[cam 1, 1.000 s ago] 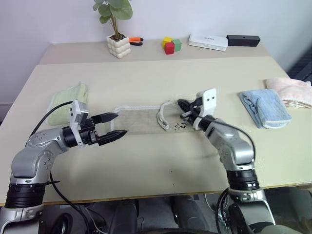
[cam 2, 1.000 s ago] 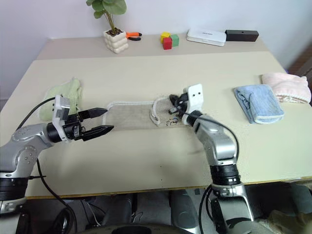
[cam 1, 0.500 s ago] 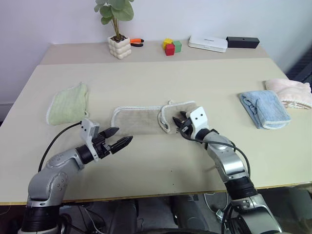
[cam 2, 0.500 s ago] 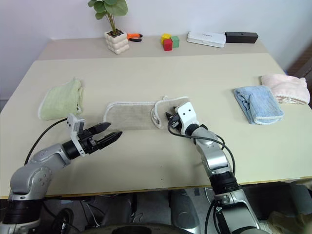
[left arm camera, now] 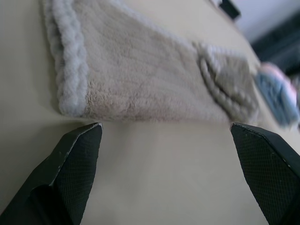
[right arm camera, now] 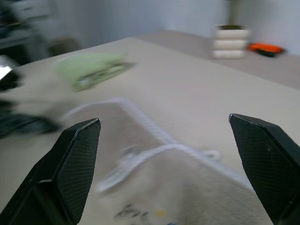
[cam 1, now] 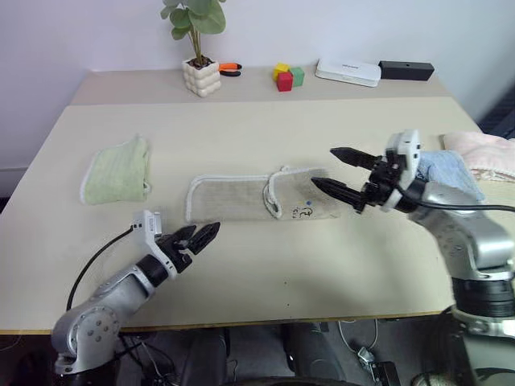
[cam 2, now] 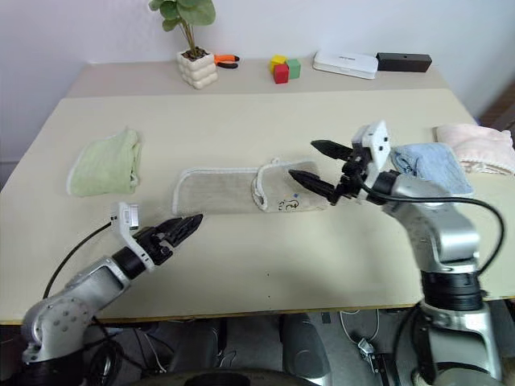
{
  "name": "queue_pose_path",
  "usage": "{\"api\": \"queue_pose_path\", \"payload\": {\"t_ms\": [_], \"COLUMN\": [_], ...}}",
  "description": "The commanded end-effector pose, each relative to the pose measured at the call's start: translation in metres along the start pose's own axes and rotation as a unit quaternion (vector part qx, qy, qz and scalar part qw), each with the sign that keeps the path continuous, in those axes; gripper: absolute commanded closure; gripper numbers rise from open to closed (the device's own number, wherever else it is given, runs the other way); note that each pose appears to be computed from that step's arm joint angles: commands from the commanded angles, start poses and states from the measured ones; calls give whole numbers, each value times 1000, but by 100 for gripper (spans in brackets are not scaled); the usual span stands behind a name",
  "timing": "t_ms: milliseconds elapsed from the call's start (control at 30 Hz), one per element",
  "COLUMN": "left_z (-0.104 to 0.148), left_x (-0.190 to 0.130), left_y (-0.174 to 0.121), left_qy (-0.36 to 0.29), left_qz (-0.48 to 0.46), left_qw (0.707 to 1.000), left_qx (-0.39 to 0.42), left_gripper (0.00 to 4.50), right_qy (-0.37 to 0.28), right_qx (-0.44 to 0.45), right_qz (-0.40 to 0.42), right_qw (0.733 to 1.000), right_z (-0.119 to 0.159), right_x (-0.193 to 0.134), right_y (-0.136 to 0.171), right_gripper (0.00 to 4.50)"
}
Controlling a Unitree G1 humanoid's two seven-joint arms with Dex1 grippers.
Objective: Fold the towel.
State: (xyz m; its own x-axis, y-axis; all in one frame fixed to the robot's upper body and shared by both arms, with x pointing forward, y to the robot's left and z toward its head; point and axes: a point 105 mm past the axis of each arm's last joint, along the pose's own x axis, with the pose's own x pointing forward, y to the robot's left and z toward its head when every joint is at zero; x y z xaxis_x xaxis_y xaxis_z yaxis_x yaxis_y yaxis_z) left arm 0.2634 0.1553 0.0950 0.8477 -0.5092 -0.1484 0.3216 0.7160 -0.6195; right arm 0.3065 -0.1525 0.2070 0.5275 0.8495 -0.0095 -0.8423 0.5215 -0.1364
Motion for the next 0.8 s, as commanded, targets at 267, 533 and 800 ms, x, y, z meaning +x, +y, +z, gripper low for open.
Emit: {"api": "queue_pose_path", "payload": {"t_ms": [267, 533, 800], "left_z": [-2, 9, 23], "left_x": [26, 45, 48], "left_y": [12, 16, 13], "left_qy": [-14, -33, -52], "left_qz": [84, 100, 90], "left_qw": [991, 980, 983], "left_qx": [-101, -170, -151], "left_gripper": [0, 128, 444], "right_qy": [-7, 1, -15], "right_qx": [-35, -39, -43], "right_qz": [-11, -28, -11], "right_qw": [999, 999, 999], "right_z": [1, -3, 6], "right_x": [3, -1, -15], "right_y": [8, 4, 7], "right_gripper": [5, 0, 0]}}
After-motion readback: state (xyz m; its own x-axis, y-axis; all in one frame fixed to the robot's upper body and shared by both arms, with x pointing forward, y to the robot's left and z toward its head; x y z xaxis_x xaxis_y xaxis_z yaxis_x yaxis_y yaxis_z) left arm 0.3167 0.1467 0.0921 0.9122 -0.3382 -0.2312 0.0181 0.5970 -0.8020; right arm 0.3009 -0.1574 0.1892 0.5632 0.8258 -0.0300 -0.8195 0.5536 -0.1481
